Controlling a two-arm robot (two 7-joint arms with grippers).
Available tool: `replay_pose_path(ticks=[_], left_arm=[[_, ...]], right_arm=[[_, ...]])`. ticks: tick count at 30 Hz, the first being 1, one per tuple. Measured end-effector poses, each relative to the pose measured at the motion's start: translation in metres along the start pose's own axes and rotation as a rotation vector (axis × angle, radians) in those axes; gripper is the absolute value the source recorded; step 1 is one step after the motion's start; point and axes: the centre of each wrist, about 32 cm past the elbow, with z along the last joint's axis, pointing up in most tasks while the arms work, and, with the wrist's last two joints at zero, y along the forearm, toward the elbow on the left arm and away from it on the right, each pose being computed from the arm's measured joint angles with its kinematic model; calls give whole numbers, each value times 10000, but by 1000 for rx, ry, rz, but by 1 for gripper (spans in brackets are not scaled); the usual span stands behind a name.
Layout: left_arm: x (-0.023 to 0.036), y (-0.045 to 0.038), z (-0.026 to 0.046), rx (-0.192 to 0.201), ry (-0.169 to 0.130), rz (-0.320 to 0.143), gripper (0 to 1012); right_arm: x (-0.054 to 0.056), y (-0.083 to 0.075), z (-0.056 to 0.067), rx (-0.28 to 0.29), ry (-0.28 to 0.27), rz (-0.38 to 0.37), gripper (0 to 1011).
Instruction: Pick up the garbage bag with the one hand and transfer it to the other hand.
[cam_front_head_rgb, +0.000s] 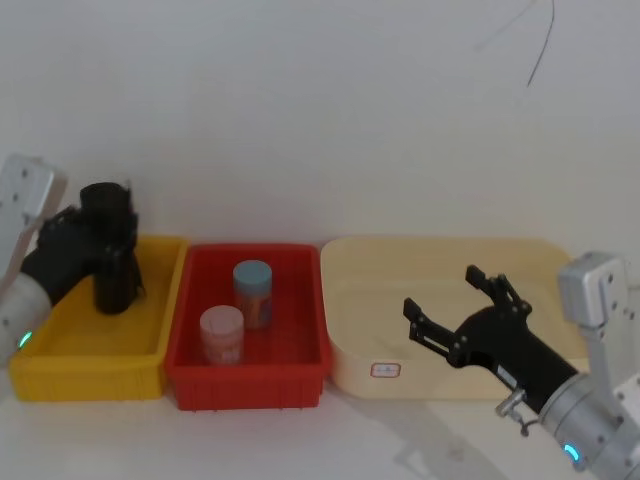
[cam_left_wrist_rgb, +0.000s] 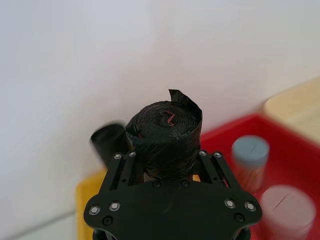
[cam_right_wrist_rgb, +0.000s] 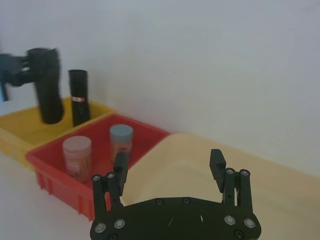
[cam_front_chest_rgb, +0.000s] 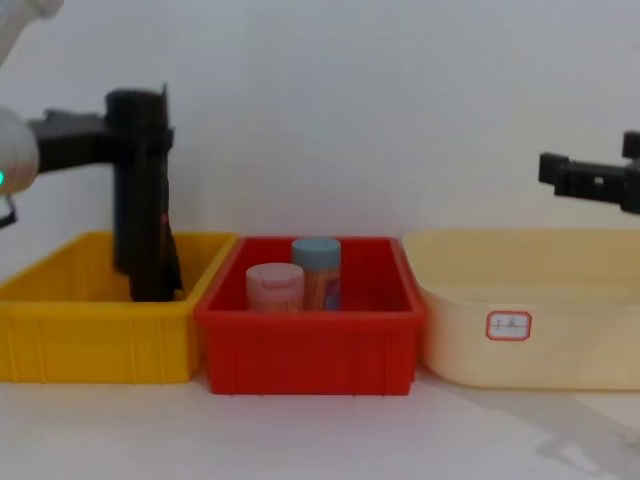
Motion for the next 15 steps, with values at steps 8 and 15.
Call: replay_pose_path(ticks=[8,15], left_arm=[[-114,-183,423,-93,32,-91,468],[-265,-363,758,-170,64,-168,468]], right_arm=[[196,63,214,8,-44,115,999],[325,132,365,2,-73,224,999]])
